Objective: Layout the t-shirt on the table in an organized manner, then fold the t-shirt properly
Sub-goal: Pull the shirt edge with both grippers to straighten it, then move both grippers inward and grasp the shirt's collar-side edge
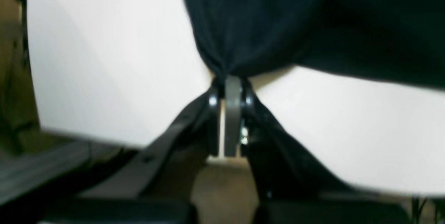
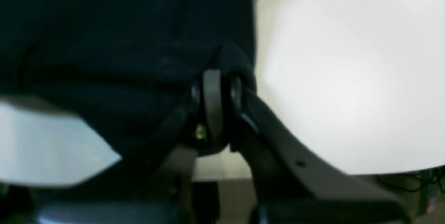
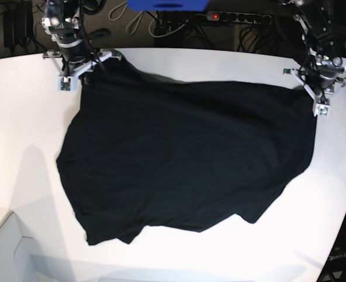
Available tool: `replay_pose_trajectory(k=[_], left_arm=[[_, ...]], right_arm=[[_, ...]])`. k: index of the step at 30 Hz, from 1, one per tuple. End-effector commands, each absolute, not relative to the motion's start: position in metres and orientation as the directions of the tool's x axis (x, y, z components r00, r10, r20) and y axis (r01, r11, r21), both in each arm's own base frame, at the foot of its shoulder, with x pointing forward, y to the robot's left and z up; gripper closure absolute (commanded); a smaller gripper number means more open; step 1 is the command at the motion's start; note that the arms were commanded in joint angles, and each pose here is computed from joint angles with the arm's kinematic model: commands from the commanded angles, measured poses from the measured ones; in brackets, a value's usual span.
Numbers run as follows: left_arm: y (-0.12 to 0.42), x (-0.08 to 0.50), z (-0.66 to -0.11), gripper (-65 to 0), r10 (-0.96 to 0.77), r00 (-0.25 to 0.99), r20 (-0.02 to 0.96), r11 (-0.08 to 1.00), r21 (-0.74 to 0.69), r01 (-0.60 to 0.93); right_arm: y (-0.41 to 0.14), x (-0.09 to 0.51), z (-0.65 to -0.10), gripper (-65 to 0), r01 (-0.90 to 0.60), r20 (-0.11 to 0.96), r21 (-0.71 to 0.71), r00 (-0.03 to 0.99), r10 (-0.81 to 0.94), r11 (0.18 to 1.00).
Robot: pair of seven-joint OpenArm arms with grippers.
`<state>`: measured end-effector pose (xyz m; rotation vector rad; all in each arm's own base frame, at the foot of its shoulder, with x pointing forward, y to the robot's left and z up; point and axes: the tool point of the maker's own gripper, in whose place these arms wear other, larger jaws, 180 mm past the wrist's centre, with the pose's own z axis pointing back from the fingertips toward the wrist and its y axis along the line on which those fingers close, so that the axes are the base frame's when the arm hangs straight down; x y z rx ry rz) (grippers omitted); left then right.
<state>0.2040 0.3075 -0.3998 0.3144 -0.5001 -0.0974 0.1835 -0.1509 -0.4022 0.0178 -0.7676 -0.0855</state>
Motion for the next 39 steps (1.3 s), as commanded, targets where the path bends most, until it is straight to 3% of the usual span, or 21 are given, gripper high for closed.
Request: replay_pose_trajectory(k=[1, 4, 7, 9, 12, 17, 20, 27, 33, 39], left_arm=[[0.315, 0.211, -0.387, -0.5, -0.194, 0.857, 0.478, 0.937, 0.348, 0.017], [0.311, 0.207, -0.386, -0.6, -0.274, 0.857, 0.436, 0.927, 0.358, 0.115], [0.311, 0.206, -0.376, -4.3, -0.291, 0.848, 0.444, 0.917, 0.381, 0.115], [0.311, 0.206, -0.367, -10.3, -0.306, 0.837, 0.453, 0.909, 0.401, 0.115], [0.311, 0.209, -0.354, -19.9, -0.325, 0.822, 0.468, 0.897, 0.428, 0.112], [0.314, 0.213, -0.336, -36.0, -0.35, 0.798, 0.49, 0.879, 0.467, 0.098], [0.326, 0.212, -0.33, -42.2, -0.322, 0.801, 0.505, 0.879, 0.474, 0.054], [0.321, 0.258, -0.323, -43.1, -0.283, 0.748, 0.6, 0.908, 0.418, 0.008], [0.282, 0.287, -0.392, -43.1, -0.266, 0.807, 0.527, 0.955, 0.258, 0.146], [0.265, 0.295, -0.428, -43.1, -0.282, 0.809, 0.515, 0.959, 0.18, 0.219]], right_arm=[[-0.153, 0.187, -0.395, 0.0, 0.057, 0.716, 0.037, 0.695, -0.066, 0.998], [-0.152, 0.178, -0.398, -1.3, 0.037, 0.701, 0.029, 0.712, -0.047, 0.999], [-0.15, 0.17, -0.4, -10.9, 0.035, 0.69, 0.03, 0.723, -0.046, 0.999], [-0.15, 0.164, -0.402, -18.1, 0.035, 0.679, 0.03, 0.733, -0.046, 0.999], [-0.153, 0.156, -0.403, -23.6, 0.041, 0.672, 0.024, 0.739, -0.046, 0.999], [-0.173, 0.147, -0.403, -24.6, 0.089, 0.662, -0.009, 0.747, -0.06, 0.996], [-0.187, 0.144, -0.404, -24.8, 0.137, 0.659, -0.026, 0.747, -0.086, 0.99], [-0.249, 0.149, -0.389, -24.8, 0.303, 0.702, -0.105, 0.697, -0.145, 0.947], [-0.293, 0.182, -0.374, -24.9, 0.411, 0.773, -0.118, 0.609, -0.177, 0.904], [-0.277, 0.244, -0.372, -27.3, 0.362, 0.806, -0.053, 0.566, -0.175, 0.931]])
